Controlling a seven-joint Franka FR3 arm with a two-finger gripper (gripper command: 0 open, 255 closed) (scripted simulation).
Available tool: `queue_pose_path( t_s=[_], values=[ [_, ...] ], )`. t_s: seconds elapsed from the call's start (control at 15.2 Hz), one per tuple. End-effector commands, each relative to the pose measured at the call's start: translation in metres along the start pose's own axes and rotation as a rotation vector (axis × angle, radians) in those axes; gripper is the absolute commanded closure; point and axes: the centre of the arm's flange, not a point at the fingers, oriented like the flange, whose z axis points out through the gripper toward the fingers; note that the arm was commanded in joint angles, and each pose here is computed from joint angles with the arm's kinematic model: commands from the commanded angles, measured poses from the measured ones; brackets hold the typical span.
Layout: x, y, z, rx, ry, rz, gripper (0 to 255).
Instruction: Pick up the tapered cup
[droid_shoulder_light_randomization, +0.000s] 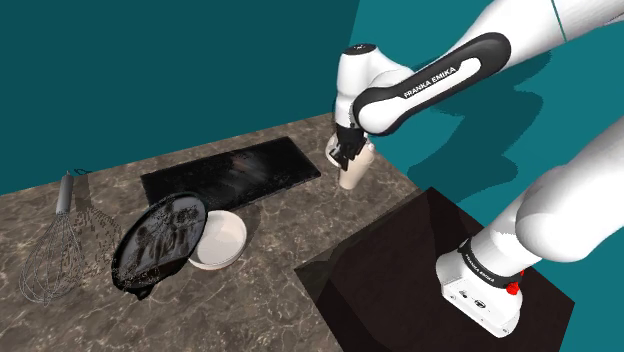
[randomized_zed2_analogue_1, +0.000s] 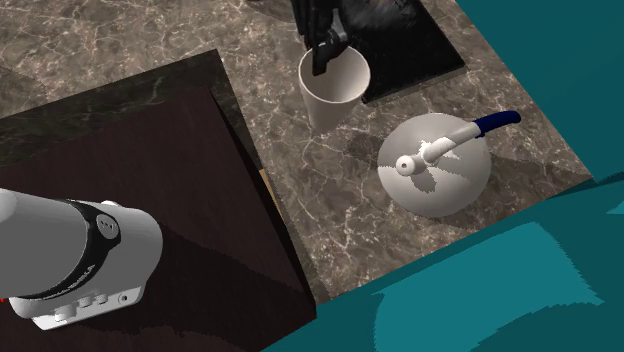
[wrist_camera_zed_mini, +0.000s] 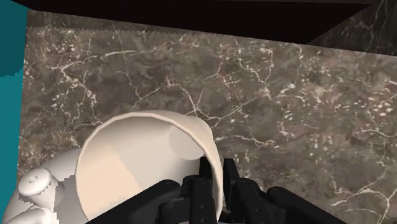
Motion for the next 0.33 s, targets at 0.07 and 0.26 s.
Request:
queue_pose_path(
  t_s=[0.07,0.26],
  values=[
    [-0.001,0.002,-0.016,0.000,0.000,0.000,255],
    [-0.002,0.003,-0.022,0.000,0.000,0.000,255]
  ],
)
